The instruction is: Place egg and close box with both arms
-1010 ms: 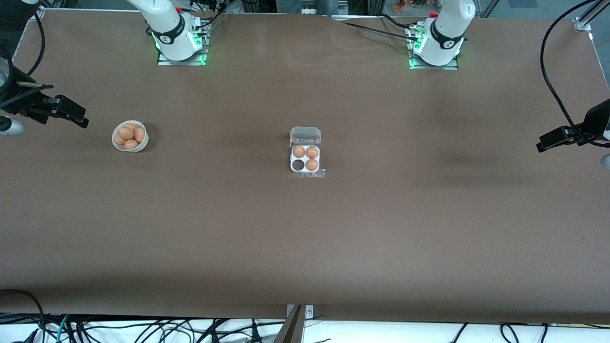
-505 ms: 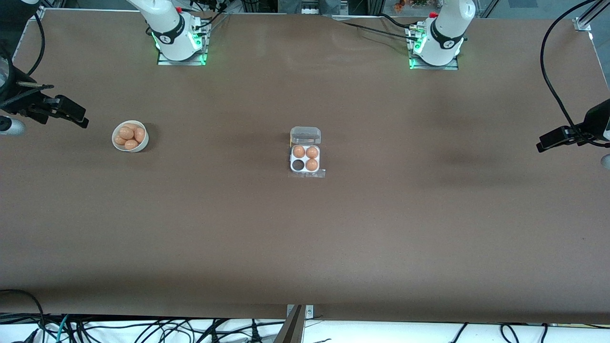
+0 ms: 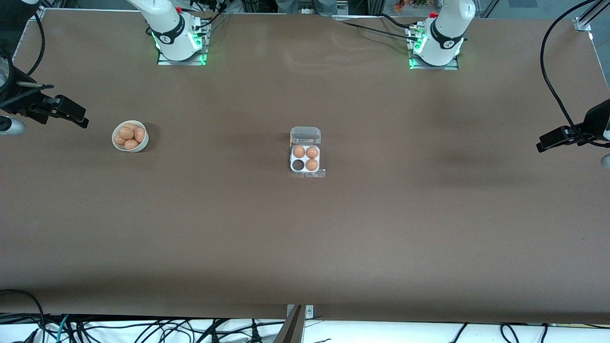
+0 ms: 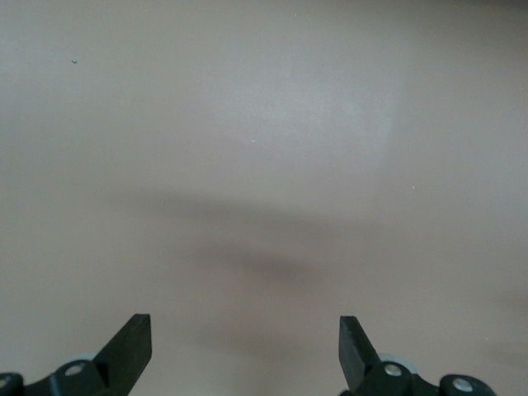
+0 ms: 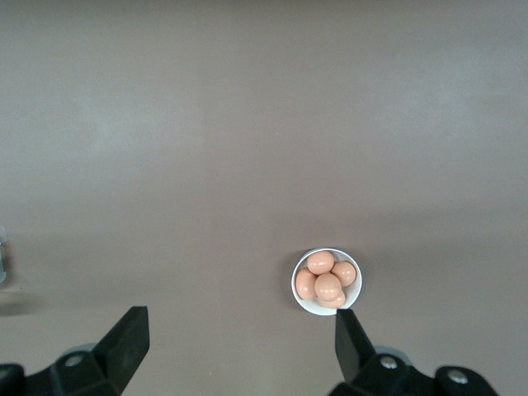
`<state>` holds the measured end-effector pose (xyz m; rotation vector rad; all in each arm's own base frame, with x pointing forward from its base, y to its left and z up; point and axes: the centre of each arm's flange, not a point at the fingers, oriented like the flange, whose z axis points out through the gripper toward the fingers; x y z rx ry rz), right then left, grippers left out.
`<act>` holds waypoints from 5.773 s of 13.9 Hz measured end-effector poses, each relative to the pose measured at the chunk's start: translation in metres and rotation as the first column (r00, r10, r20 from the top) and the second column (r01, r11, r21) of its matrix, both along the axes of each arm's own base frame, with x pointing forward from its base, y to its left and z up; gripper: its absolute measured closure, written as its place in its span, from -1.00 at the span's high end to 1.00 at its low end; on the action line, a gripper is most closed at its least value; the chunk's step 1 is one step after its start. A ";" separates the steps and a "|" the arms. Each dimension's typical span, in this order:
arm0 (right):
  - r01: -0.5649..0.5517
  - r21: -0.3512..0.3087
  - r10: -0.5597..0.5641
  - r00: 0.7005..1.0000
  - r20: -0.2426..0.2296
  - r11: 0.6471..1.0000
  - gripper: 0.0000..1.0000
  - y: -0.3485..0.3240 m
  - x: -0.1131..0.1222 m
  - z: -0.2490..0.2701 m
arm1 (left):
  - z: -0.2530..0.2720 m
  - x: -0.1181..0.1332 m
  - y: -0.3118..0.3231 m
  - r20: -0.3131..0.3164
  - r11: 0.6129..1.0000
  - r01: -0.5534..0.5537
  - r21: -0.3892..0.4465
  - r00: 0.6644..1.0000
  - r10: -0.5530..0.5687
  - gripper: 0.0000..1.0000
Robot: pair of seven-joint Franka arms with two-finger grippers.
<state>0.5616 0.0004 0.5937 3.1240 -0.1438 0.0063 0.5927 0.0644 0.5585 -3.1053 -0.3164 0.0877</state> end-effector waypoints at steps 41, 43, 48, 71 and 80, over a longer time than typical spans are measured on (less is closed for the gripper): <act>-0.020 -0.079 0.014 0.997 -0.077 0.997 1.00 -0.066 -0.071 -0.283 | -0.002 0.002 0.000 -0.003 1.000 0.000 0.000 1.000 0.000 1.00; -0.026 -0.070 0.025 0.999 -0.023 0.997 1.00 -0.080 -0.094 -0.307 | -0.002 0.002 0.000 -0.003 1.000 0.000 0.000 1.000 0.000 1.00; -0.036 -0.060 0.037 0.999 0.006 0.998 1.00 -0.079 -0.123 -0.338 | -0.002 0.002 0.000 -0.003 1.000 0.000 0.000 1.000 0.000 1.00; -0.098 -0.065 0.095 0.995 -0.043 0.993 0.01 -0.105 -0.133 -0.365 | 0.002 0.003 -0.001 0.005 1.000 0.001 0.001 1.000 -0.001 1.00; -0.092 -0.060 0.087 0.993 -0.084 0.994 -0.05 -0.100 -0.126 -0.359 | 0.002 0.003 -0.004 0.006 1.000 0.007 0.001 1.000 -0.007 1.00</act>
